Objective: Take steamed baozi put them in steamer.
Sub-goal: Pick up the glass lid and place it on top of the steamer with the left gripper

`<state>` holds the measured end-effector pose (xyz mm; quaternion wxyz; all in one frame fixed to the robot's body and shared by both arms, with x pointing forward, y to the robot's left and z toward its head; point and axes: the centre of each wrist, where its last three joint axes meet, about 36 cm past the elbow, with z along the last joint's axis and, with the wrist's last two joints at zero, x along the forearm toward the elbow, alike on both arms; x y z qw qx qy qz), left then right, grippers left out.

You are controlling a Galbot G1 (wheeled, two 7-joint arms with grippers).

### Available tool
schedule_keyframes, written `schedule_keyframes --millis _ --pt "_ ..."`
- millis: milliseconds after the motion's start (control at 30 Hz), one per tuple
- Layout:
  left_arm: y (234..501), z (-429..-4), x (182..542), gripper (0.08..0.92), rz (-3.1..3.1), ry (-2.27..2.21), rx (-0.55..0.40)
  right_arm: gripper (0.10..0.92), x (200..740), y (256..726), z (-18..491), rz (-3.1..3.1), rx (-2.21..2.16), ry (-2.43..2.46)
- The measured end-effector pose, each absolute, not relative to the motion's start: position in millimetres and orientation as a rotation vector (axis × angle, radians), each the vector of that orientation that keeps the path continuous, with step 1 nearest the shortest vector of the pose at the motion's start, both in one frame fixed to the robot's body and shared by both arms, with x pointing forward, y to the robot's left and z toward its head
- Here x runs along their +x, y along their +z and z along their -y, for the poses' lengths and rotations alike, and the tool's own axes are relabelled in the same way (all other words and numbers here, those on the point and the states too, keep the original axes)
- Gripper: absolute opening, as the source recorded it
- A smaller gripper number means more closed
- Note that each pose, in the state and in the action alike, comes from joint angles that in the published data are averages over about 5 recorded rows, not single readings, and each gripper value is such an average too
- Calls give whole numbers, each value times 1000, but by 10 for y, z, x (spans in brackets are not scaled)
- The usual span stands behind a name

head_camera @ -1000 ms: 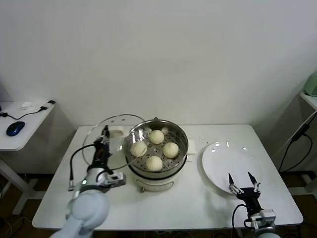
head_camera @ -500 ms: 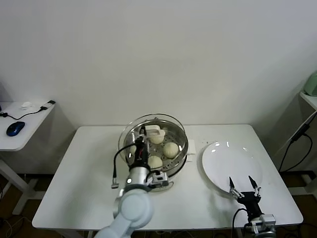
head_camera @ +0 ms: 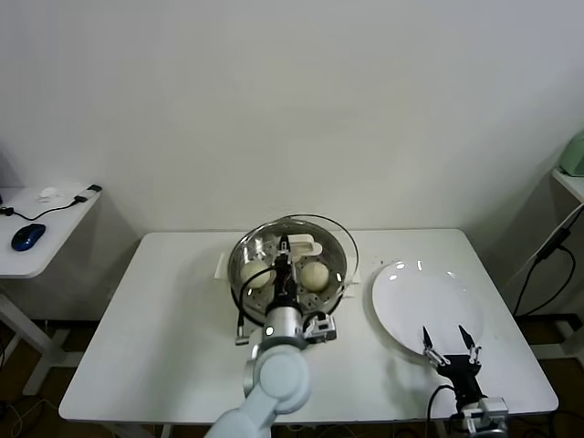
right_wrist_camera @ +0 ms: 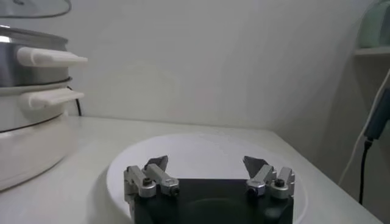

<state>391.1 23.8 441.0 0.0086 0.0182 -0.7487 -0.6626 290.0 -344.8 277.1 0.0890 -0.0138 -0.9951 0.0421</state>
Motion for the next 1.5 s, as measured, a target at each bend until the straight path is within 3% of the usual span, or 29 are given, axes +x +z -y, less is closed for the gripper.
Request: schedule_keyframes --millis 933,1200,1500 --pt "4048 -319 4019 145 2228 -2160 85 823 2904 2728 3428 2977 -64 120" --pt "4064 -377 4010 348 2221 -2179 84 823 2904 2736 3423 2983 -57 136" --pt "4236 -418 3843 608 2311 -2126 14 823 2918 2793 3432 2982 -43 145"
